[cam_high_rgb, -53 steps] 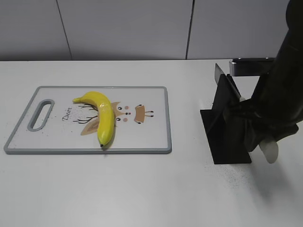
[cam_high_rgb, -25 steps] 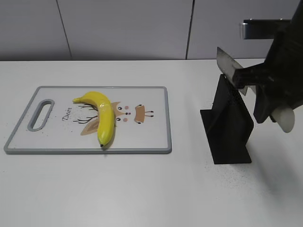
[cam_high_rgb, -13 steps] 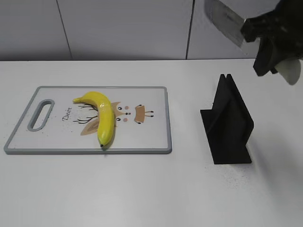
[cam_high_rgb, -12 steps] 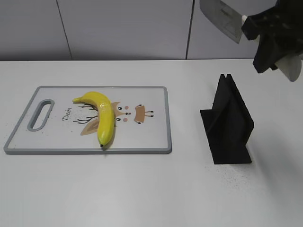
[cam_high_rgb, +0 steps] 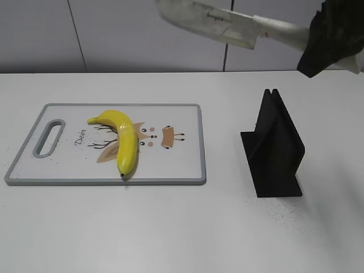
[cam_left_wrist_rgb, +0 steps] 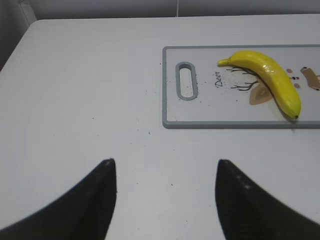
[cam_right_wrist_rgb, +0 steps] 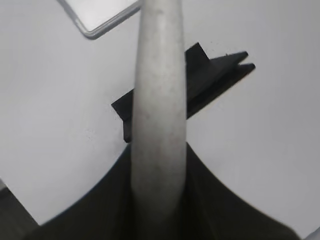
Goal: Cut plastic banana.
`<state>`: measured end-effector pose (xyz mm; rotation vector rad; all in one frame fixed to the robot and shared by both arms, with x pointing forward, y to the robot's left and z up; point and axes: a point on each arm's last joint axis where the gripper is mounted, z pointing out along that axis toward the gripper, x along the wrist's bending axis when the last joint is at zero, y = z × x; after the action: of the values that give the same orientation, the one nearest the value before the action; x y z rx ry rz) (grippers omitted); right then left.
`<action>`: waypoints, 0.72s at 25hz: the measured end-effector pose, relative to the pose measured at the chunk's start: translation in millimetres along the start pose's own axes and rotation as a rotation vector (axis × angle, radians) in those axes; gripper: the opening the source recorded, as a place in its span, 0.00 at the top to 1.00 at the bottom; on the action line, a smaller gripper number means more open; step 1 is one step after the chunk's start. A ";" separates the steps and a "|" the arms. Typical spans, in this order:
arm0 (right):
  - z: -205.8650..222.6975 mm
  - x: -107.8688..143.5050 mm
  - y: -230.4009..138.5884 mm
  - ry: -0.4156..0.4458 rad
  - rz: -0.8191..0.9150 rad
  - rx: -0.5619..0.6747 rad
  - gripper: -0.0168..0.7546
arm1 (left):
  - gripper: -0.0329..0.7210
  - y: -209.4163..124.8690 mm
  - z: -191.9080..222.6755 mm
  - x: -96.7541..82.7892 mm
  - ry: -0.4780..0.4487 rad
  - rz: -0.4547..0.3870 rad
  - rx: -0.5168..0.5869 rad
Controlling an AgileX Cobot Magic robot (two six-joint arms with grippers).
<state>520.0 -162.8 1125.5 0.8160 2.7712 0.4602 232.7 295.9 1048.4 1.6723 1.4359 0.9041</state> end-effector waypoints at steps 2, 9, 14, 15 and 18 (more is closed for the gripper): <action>4.6 1.0 2.2 0.028 -0.132 -0.006 0.77 | 0.17 0.4 0.5 0.0 -0.001 0.000 0.003; 18.8 -1.3 10.3 0.073 -0.286 -0.011 0.77 | 0.17 41.3 5.6 -4.1 -0.079 0.101 -0.065; 28.2 -3.2 22.9 0.125 -0.316 -0.053 0.77 | 0.17 82.7 28.7 -7.0 -0.173 0.217 -0.025; 30.5 -3.6 26.0 0.133 -0.317 -0.058 0.77 | 0.17 91.9 34.9 -7.4 -0.196 0.248 -0.008; 40.0 -5.1 34.0 0.152 -0.322 -0.061 0.77 | 0.17 120.6 52.7 -10.2 -0.277 0.366 0.034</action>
<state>552.4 -129.2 1101.1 0.3217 2.9340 0.5603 334.1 269.2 1128.7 2.0360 0.9836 0.8016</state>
